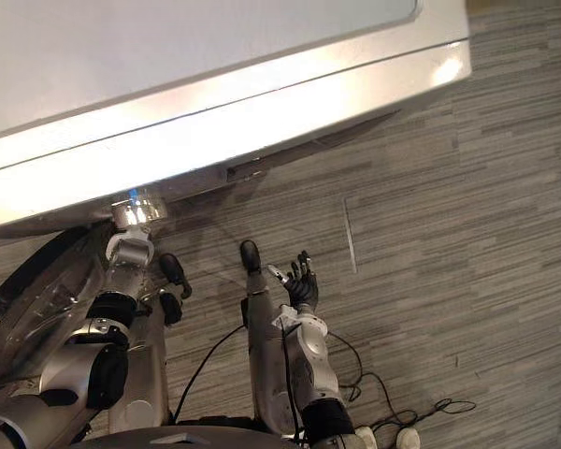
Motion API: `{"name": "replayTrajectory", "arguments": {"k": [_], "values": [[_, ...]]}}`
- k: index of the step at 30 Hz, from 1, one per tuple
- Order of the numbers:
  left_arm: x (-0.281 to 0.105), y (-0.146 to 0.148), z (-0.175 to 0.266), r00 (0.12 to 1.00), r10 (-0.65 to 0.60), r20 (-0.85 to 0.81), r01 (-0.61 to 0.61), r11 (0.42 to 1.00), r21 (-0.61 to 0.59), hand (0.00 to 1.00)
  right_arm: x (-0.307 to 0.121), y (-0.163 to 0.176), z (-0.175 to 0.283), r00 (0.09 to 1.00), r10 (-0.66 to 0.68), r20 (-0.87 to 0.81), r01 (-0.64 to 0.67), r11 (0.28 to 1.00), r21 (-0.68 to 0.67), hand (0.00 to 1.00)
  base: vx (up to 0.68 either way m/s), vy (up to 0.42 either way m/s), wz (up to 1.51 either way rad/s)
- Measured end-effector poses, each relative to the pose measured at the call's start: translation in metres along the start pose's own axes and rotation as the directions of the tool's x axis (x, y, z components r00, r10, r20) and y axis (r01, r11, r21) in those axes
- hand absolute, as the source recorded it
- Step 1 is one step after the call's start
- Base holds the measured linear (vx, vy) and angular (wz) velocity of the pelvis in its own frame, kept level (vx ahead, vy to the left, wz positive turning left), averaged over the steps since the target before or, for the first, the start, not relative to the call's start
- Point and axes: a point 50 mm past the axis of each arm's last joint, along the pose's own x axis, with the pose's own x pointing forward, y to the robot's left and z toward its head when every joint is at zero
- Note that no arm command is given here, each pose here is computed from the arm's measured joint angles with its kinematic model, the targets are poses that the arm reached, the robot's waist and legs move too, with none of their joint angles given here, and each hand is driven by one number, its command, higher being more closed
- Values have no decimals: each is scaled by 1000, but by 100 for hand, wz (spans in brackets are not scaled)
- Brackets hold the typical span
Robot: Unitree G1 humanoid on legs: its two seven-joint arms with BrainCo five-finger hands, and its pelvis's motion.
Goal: Pick up the laundry basket with both hands and put the clothes into the washing machine.
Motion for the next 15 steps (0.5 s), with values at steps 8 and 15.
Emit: {"name": "replayTrajectory", "arguments": {"k": [8, 15], "values": [[-50, 64, -92, 937, -211, -277, 348, 579, 737, 0, -14, -58, -61, 941, -170, -292, 112, 972, -205, 0, 16, -8, 22], [-95, 225, -91, 871, 385, -304, 28, 580, 814, 0, -43, -109, -87, 827, -360, -431, 254, 924, -285, 0, -24, -35, 43]]}}
